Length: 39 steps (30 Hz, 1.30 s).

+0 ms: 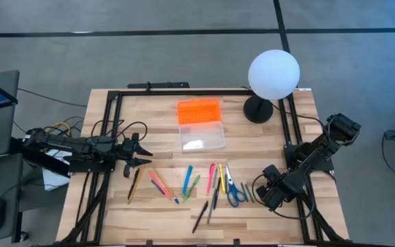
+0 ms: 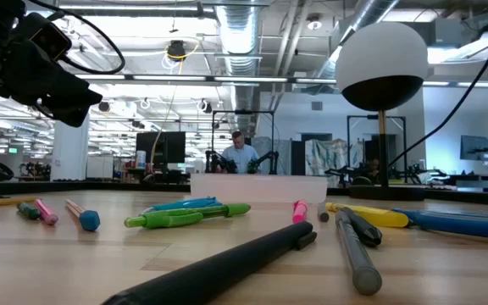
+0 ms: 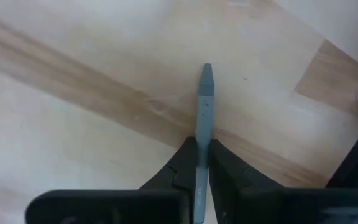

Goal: Pick & place school supplies into a supply box
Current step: Put the gray crayon into the supply box

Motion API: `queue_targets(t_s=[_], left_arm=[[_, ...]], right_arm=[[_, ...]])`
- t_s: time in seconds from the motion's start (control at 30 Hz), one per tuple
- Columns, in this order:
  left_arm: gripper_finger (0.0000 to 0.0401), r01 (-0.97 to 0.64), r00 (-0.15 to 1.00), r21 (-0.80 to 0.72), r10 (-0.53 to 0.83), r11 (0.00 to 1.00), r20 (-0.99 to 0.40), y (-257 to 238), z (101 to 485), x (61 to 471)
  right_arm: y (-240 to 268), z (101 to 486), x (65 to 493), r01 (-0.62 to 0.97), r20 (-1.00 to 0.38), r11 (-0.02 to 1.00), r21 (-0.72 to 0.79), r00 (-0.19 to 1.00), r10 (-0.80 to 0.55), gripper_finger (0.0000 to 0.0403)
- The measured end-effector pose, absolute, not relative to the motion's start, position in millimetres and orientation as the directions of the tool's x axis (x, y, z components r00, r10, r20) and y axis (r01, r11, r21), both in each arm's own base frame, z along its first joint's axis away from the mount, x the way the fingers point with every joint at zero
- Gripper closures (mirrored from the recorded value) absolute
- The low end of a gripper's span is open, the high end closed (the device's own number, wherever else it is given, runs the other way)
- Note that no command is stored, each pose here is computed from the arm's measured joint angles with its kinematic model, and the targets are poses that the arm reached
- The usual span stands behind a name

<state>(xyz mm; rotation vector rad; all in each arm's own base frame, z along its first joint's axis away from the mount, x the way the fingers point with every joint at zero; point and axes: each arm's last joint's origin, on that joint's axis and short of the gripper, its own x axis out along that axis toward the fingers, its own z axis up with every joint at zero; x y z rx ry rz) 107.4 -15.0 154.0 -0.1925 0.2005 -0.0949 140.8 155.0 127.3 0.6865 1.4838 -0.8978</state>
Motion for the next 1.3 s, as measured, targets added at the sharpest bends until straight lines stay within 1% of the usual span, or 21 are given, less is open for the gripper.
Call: queue_targets(t_s=[0.2, 0.4, 0.63, 0.8, 1.13, 1.3], left_arm=[[0.0272, 0.074, 0.976, -0.199, -0.112, 0.977, -0.189, -15.0, 154.0, 107.4], [0.0272, 0.071, 0.976, -0.209, -0.111, 0.975, -0.188, -15.0, 154.0, 107.4], [0.0272, 0.07, 0.976, -0.21, -0.111, 0.975, -0.189, -15.0, 153.9, 107.4], [0.0272, 0.069, 0.976, -0.209, -0.11, 0.975, -0.189, -14.9, 153.9, 107.4], [0.0272, 0.07, 0.976, -0.209, -0.11, 0.975, -0.189, -14.9, 153.9, 107.4], [0.0272, 0.07, 0.976, -0.209, -0.11, 0.975, -0.189, -15.0, 153.9, 107.4]], right_arm=[[153.0, 128.6, 149.1, 0.787, -0.993, 0.606, -0.117, -0.113, -0.045, 0.0374], [149.7, 129.0, 157.8, 0.765, -0.995, 0.639, -0.08, -0.103, -0.001, 0.0369], [147.8, 127.8, 161.2, 0.773, -0.993, 0.632, -0.056, -0.107, 0.043, 0.0365], [146.7, 125.8, 159.7, 0.776, -0.993, 0.628, -0.059, -0.11, 0.043, 0.0358], [146.3, 125.6, 159.6, 0.774, -0.994, 0.631, -0.059, -0.101, 0.032, 0.0357], [146.1, 125.5, 159.8, 0.787, -0.996, 0.614, -0.06, -0.092, 0.021, 0.0363]])
